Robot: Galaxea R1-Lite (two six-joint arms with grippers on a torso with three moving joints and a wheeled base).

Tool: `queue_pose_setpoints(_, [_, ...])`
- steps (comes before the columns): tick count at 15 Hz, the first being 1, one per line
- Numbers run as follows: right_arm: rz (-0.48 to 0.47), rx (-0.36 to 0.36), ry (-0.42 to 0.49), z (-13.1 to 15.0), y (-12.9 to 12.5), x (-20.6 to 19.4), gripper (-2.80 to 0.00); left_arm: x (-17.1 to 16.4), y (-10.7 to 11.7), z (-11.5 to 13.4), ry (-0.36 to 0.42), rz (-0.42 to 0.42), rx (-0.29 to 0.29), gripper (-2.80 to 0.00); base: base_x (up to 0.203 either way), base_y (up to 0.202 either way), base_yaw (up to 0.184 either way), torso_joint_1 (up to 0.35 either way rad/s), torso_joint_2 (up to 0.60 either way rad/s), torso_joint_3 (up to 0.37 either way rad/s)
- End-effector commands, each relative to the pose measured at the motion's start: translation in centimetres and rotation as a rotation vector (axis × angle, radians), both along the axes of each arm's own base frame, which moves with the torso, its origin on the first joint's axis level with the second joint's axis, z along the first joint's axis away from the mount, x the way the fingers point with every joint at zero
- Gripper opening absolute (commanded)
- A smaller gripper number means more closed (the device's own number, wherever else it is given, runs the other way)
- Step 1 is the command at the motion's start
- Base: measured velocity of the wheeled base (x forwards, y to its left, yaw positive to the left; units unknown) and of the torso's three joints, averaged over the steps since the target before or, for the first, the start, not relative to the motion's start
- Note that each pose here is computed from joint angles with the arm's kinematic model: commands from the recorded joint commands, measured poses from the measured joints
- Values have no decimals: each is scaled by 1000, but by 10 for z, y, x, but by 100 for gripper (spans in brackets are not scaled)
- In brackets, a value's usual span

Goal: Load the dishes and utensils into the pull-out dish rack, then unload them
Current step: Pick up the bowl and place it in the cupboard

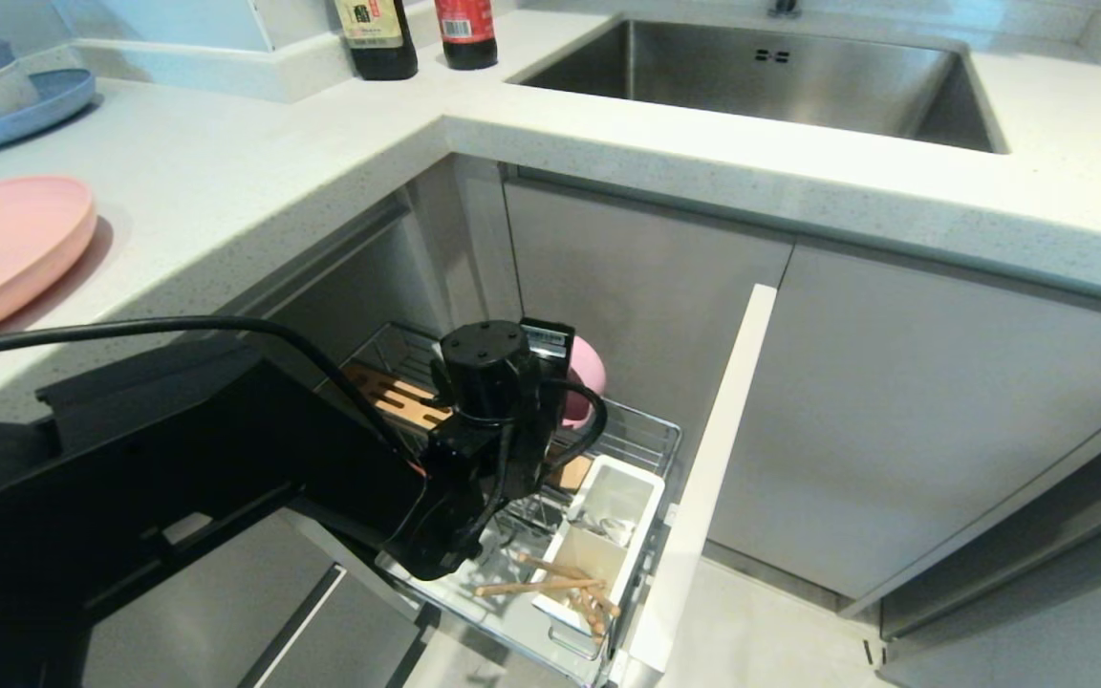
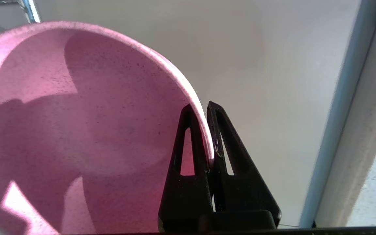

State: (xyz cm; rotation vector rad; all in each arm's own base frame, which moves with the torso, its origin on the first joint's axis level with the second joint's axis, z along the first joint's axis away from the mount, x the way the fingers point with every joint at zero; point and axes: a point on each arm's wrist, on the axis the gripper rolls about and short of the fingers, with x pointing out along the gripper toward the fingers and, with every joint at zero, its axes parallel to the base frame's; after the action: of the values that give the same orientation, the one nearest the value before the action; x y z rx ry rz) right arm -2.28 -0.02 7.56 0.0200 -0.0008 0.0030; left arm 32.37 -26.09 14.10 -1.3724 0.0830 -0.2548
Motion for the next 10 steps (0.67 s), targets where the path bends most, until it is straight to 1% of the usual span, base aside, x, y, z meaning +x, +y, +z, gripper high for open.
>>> queue_pose_setpoints(1, [0,0,1,0,0,0,-280,0,0,2,-23,-6,-28,-280,0,0,0,0,0,0])
queue_pose_setpoints(2, [0,0,1,0,0,0,-280,-1,1,5,-44,-12,-43,-280,0,0,0,0,0,0])
queue_pose_setpoints(5, [1,0,1,0,0,0,-280,-2,2,1,-37,-28,-44,-280,0,0,0,0,0,0])
queue_pose_setpoints(7, [0,0,2,0,0,0,-280,-3,2,2,-51,-39,-59,-280,0,0,0,0,0,0])
queue_pose_setpoints(10, [0,0,1,0,0,0,-280,-2,2,-3,-36,-40,-50,-280,0,0,0,0,0,0])
